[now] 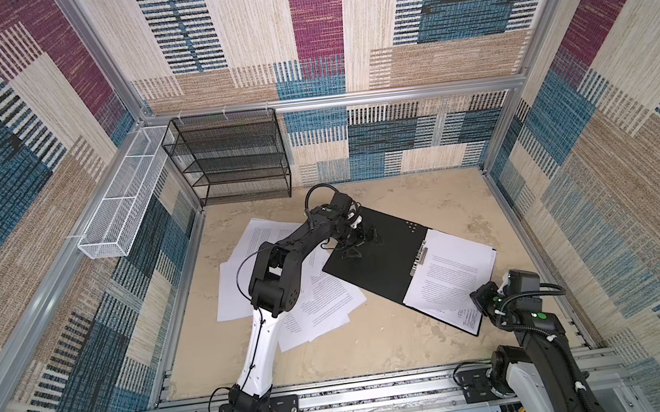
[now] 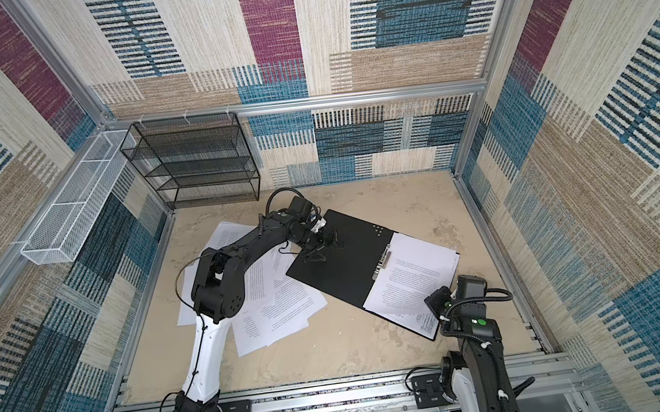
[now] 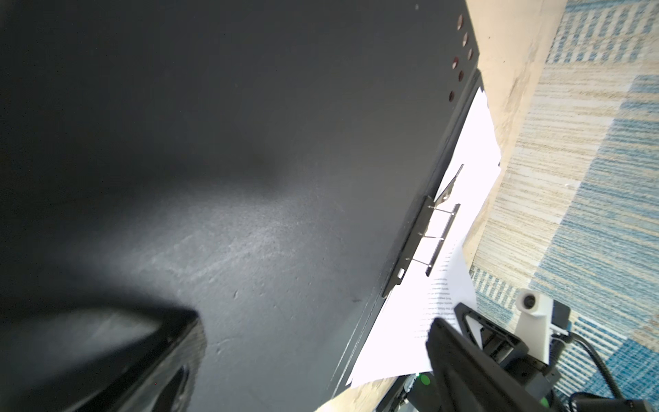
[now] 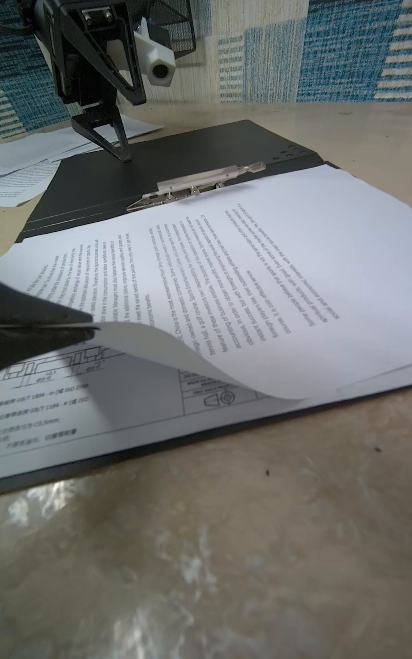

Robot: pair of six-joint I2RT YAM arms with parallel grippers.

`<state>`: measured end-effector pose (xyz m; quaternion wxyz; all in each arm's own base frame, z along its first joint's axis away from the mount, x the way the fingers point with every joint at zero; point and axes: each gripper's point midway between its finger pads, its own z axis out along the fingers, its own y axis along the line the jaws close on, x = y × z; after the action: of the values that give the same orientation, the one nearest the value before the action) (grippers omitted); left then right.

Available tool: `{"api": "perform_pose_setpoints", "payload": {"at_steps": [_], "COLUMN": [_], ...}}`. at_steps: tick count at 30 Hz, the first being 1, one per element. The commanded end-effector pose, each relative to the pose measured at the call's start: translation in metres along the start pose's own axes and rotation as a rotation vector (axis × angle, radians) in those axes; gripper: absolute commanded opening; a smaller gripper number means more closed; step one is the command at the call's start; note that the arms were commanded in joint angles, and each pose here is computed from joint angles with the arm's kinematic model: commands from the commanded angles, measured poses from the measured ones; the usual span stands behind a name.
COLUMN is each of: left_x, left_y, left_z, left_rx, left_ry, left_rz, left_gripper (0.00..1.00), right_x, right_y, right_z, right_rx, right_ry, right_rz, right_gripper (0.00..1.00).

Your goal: Put the files into the folder

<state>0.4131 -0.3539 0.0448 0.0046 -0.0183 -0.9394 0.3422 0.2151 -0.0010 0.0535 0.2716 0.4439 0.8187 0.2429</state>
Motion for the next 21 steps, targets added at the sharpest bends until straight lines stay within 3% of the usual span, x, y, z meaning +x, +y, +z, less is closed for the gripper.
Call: {"api": "perform_pose_setpoints", "payload": {"at_steps": [1,5,8,21], "left_x": [0.0109,0.0092,0.0076,0.0046], "left_y": [0.0551,0.0563,0.0571,0.0585], "left_z": [0.0079,0.0060,0.0051,0.0058], "left_rx": [-0.198,-0.194,-0.192,-0.182], "left_ry": [0.014,0.012,0.008,0.008], "left_rz": [-0.118,-0.124,-0.130,-0.143], "left_gripper": [1.00,1.00,1.00,1.00], "right_x": [-0.0089,-0.0047,-0.0017,-0.0036], "right_y": [0.0049,0.0025,0.0024,0.0032], "right_z": [0.0007,0.0049,0.0066,0.0021], "right_rx": [-0.017,-0.031,-0.040,-0.021], "right_ry": [-0.047,-0.036,-0.025,-0.034], "right_rz": [0.032,0.043,0.054,0.107], "right_gripper": [0.00,0.00,0.09,0.77]}}
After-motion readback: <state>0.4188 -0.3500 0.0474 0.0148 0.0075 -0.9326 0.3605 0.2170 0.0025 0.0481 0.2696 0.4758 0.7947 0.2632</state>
